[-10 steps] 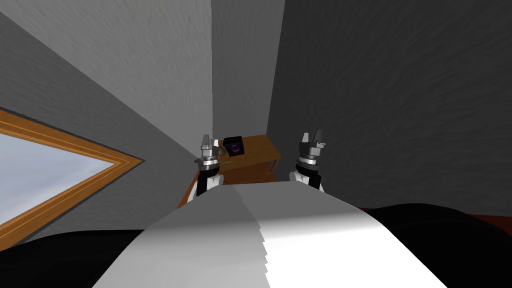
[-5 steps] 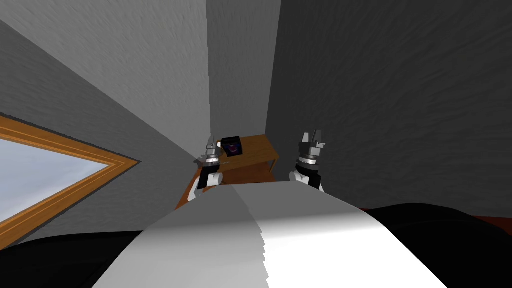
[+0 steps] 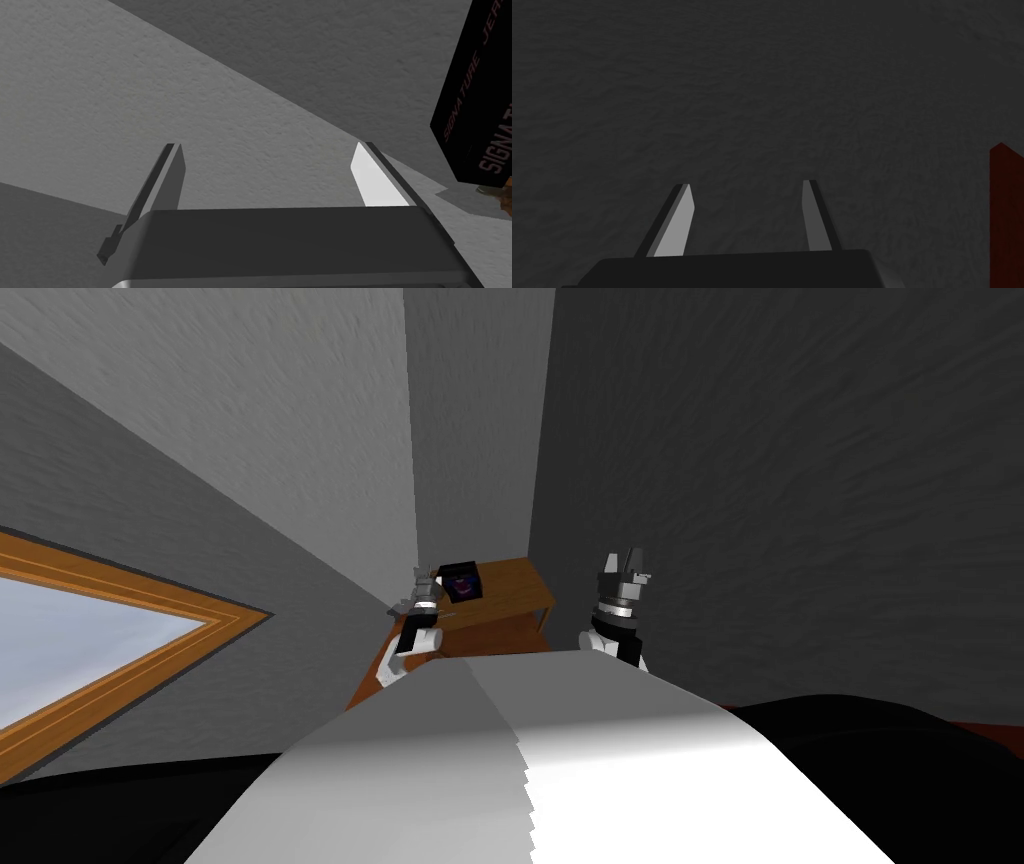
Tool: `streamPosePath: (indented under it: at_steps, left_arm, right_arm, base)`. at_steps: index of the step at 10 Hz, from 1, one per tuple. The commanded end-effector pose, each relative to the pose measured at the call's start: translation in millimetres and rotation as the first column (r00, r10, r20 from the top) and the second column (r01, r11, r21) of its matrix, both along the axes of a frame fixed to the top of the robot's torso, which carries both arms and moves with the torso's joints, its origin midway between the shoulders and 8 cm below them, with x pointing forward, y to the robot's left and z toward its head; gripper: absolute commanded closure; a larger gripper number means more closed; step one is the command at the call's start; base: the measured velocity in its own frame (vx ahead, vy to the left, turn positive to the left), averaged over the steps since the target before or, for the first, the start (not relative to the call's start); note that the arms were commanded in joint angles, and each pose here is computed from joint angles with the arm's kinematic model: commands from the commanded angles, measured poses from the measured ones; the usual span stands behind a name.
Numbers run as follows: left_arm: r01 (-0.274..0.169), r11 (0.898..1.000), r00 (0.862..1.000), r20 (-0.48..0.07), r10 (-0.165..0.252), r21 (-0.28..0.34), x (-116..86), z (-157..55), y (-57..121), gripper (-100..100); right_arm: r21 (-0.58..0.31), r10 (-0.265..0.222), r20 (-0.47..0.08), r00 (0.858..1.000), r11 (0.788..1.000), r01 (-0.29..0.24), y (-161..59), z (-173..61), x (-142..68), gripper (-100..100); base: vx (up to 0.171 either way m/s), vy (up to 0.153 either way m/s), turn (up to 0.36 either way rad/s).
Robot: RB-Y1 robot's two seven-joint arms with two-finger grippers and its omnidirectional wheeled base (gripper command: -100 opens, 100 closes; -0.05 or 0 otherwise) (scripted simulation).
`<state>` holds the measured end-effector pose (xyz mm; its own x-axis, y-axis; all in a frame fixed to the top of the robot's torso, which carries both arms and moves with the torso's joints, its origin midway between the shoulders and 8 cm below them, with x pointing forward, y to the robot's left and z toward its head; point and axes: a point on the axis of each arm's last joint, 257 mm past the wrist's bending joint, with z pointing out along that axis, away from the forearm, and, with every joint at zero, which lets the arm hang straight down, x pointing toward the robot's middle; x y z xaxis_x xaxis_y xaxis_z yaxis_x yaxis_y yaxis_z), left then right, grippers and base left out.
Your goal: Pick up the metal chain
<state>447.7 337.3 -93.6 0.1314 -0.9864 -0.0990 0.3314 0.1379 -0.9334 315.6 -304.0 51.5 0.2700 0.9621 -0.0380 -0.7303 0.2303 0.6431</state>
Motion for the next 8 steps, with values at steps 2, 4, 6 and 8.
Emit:
streamPosePath:
  at_steps: [2, 4, 6, 8]
  left_arm:
    - [-0.024, 0.999, 0.996, -0.086, 0.020, -0.043, 18.0, -27.9, 19.0, -100]
    - [-0.041, 0.997, 0.990, -0.137, 0.031, -0.073, 28.9, -41.3, 30.6, -100]
    - [-0.070, 0.992, 0.977, -0.210, 0.046, -0.108, 39.3, -68.6, 45.7, -100]
    - [-0.080, 0.990, 0.968, -0.247, 0.050, -0.112, 40.0, -79.4, 47.5, -100]
  right_arm:
    - [0.000, 0.000, 0.000, 1.000, 1.000, 0.000, 0.0, 0.0, 0.0, 0]
    - [0.000, 0.000, 0.000, 1.000, 1.000, 0.000, 0.0, 0.0, 0.0, 0]
    - [0.000, 0.000, 0.000, 1.000, 1.000, 0.000, 0.0, 0.0, 0.0, 0]
    - [0.000, 0.000, 0.000, 1.000, 1.000, 0.000, 0.0, 0.0, 0.0, 0]
  base:
    - [0.008, -0.036, -0.019]
    - [0.010, -0.035, -0.027]
    - [0.009, -0.028, -0.027]
    - [0.007, -0.018, -0.007]
